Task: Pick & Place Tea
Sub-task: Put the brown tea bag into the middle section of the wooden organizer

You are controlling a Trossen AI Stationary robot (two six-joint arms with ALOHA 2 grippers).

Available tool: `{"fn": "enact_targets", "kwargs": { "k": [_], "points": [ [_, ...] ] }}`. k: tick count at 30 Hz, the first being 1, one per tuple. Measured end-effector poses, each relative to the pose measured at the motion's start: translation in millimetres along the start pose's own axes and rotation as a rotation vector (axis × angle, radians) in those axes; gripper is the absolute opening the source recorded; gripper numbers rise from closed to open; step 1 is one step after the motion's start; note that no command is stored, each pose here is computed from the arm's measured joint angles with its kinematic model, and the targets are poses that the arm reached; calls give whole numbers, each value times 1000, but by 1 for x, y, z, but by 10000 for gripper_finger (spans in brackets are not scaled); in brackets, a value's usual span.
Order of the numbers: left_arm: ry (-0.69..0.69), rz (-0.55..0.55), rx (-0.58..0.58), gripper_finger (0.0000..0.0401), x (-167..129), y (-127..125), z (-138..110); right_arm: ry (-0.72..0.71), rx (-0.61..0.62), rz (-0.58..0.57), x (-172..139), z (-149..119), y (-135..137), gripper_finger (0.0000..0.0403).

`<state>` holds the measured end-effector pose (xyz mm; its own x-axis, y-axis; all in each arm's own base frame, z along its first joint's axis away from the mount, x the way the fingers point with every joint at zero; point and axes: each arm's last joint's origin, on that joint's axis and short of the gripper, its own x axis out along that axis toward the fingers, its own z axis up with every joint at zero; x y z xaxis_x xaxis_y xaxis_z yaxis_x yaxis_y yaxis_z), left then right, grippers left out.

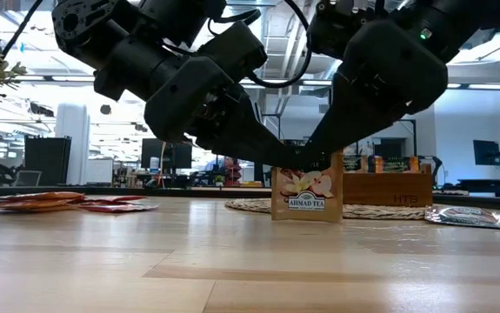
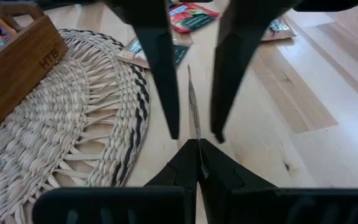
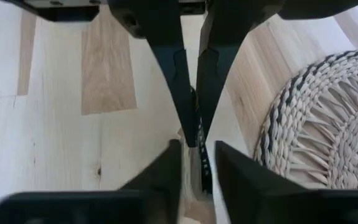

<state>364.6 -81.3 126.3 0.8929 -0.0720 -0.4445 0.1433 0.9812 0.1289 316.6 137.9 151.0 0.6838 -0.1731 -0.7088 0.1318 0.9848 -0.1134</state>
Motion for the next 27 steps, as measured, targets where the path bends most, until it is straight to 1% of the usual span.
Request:
{"fn": "enact_targets", "kwargs": {
  "k": [2,4,7,10,12,15,18,20,23,27],
  "points": [
    [1,0,-2,0,0,0,0,1,-1,0,0,0,0,34],
    [2,-5,-13,0,0,0,0,1,-7,0,0,0,0,9],
    [3,-6,-25,2,0,0,0,1,-8,-1,0,0,0,10],
    [23,0,-39,20,0,3,-1,8,5,-19,-4,0,-2,3],
    [34,16,-49,43,0,5,-2,16,15,-62,-11,1,-7,3],
    [43,54,-49,86,0,8,-3,33,24,-192,-28,-1,-16,2],
    [59,70,-43,125,0,8,-5,63,25,-325,-49,-3,-32,2],
    [59,76,-34,143,0,8,-4,77,21,-402,-63,-2,-47,1],
    [55,81,-16,154,0,8,-4,83,33,-489,-77,5,-75,1],
    [56,83,-16,155,0,8,-4,88,40,-525,-80,3,-114,1]
  ]
}}
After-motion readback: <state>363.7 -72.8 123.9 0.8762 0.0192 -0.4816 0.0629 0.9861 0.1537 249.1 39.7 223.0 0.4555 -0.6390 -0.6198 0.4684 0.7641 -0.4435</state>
